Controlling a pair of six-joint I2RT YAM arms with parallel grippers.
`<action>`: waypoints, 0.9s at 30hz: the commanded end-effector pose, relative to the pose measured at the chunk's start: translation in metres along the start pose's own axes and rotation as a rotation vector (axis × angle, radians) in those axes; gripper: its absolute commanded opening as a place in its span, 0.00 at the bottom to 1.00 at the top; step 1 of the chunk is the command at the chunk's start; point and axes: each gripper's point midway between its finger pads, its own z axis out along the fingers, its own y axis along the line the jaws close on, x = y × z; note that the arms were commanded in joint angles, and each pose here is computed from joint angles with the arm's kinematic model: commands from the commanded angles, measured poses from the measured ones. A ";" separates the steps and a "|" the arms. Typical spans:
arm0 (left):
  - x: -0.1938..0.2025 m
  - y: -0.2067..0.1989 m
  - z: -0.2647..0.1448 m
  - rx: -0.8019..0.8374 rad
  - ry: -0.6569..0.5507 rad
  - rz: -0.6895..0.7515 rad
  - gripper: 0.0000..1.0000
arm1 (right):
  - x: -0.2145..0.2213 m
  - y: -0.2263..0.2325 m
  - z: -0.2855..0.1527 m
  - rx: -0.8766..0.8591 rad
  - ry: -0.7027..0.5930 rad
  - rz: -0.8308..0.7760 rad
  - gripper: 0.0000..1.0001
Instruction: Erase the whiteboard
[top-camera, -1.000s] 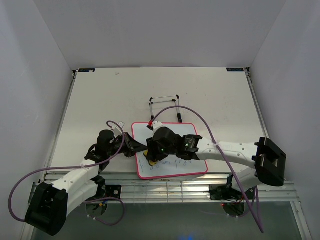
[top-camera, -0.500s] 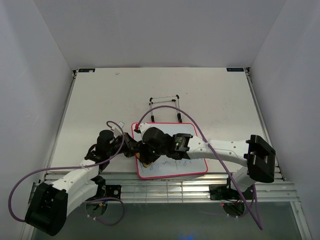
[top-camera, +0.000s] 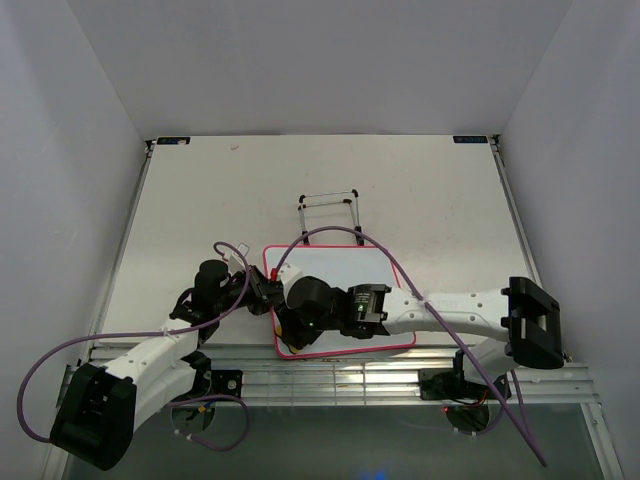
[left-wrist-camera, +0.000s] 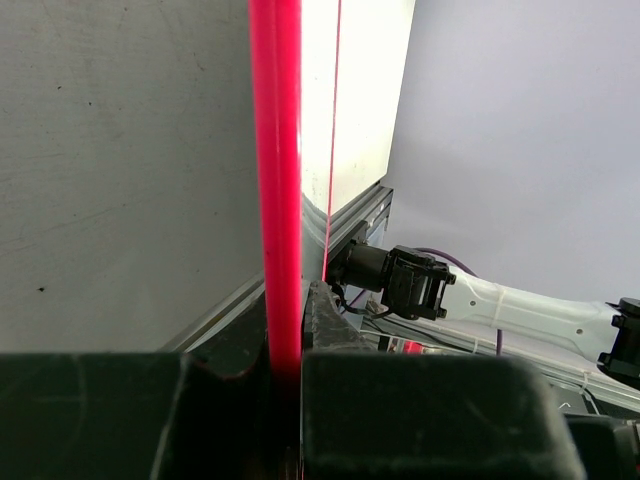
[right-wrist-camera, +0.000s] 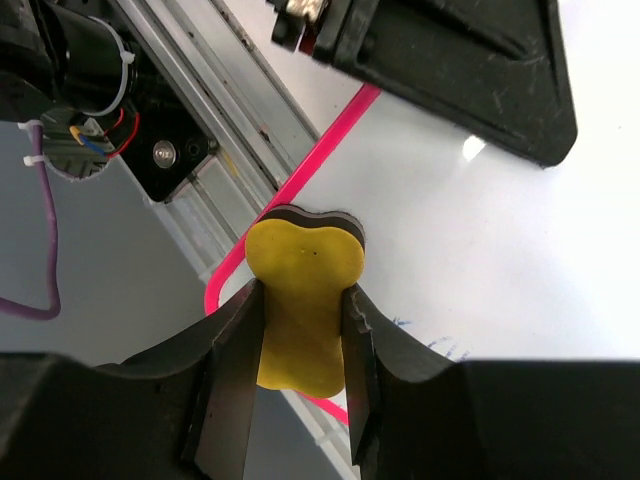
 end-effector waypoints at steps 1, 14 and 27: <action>-0.027 0.013 0.004 -0.099 -0.135 0.022 0.00 | 0.071 -0.017 -0.003 0.082 0.229 -0.035 0.34; -0.025 0.004 0.002 -0.067 -0.130 0.030 0.00 | 0.027 -0.016 0.014 0.160 0.141 -0.078 0.34; -0.017 0.006 0.002 -0.066 -0.108 0.039 0.00 | -0.014 -0.046 0.023 0.218 0.074 -0.009 0.34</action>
